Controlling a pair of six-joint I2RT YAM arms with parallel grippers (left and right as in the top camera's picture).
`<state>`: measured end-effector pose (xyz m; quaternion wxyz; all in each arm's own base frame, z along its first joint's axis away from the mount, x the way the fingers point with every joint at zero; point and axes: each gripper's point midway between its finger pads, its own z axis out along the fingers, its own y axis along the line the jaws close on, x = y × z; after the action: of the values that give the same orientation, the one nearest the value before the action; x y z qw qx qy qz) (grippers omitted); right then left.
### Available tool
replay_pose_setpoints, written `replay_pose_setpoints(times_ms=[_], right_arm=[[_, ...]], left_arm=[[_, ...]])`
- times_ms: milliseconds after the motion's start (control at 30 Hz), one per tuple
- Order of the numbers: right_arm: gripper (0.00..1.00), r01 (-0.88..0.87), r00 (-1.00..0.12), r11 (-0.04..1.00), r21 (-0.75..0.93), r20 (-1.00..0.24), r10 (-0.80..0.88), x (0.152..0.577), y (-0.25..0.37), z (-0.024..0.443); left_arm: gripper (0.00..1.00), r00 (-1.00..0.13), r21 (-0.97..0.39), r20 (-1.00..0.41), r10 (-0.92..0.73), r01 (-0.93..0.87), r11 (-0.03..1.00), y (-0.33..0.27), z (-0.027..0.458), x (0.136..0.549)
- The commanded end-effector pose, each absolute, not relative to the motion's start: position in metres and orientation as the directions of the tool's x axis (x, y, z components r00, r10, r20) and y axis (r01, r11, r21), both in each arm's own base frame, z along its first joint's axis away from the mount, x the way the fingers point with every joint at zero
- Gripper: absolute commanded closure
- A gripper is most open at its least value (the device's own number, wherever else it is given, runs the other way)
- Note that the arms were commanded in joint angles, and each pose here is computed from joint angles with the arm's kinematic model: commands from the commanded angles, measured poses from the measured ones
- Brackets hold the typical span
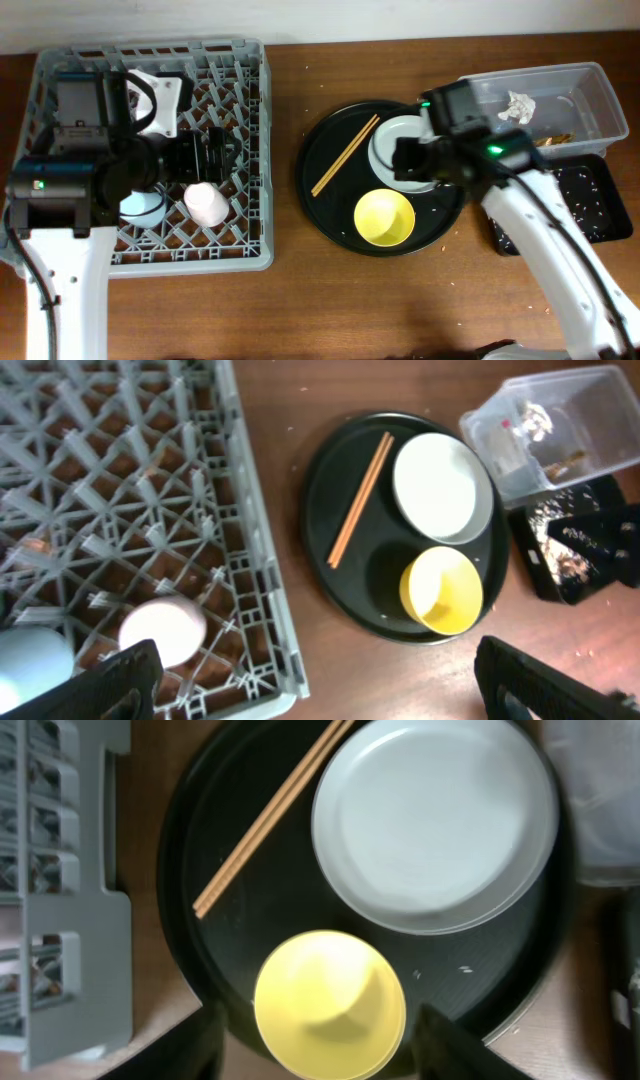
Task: Sort waste into correct bins and load items into the dishwasher rack
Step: 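Grasp the chopsticks with the left gripper and stand them in the rack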
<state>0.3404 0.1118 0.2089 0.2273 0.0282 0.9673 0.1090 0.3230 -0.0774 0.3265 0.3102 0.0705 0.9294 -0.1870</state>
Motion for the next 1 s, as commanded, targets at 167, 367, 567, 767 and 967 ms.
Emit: replay_pose_setpoints(times_ms=[167,367,567,767,967], right_arm=[[0.31,0.128,-0.865,0.961,0.243,-0.447,0.229,0.316,0.064,0.241],[0.28,0.142,-0.876,0.963,0.229,-0.423,0.230,0.310,0.060,0.237],[0.27,0.141,-0.874,0.963,0.230,-0.427,0.230,0.312,0.060,0.237],[0.24,0.141,-0.875,0.963,0.231,-0.426,0.230,0.313,0.061,0.236],[0.23,0.141,-0.874,0.963,0.231,-0.427,0.230,0.314,0.061,0.236]], left_arm=[[0.28,-0.845,-0.130,-0.383,0.374,0.450,0.883,-0.195,0.186,0.378],[0.45,-0.802,-0.102,-0.381,0.460,0.531,0.841,-0.238,0.096,0.427],[0.46,-0.769,-0.085,-0.360,0.528,0.591,0.803,-0.255,0.036,0.440],[0.55,-0.681,-0.023,-0.381,0.625,0.683,0.730,-0.281,0.026,0.436],[0.60,-0.688,0.115,-0.359,0.630,0.638,0.762,-0.263,0.009,0.454]])
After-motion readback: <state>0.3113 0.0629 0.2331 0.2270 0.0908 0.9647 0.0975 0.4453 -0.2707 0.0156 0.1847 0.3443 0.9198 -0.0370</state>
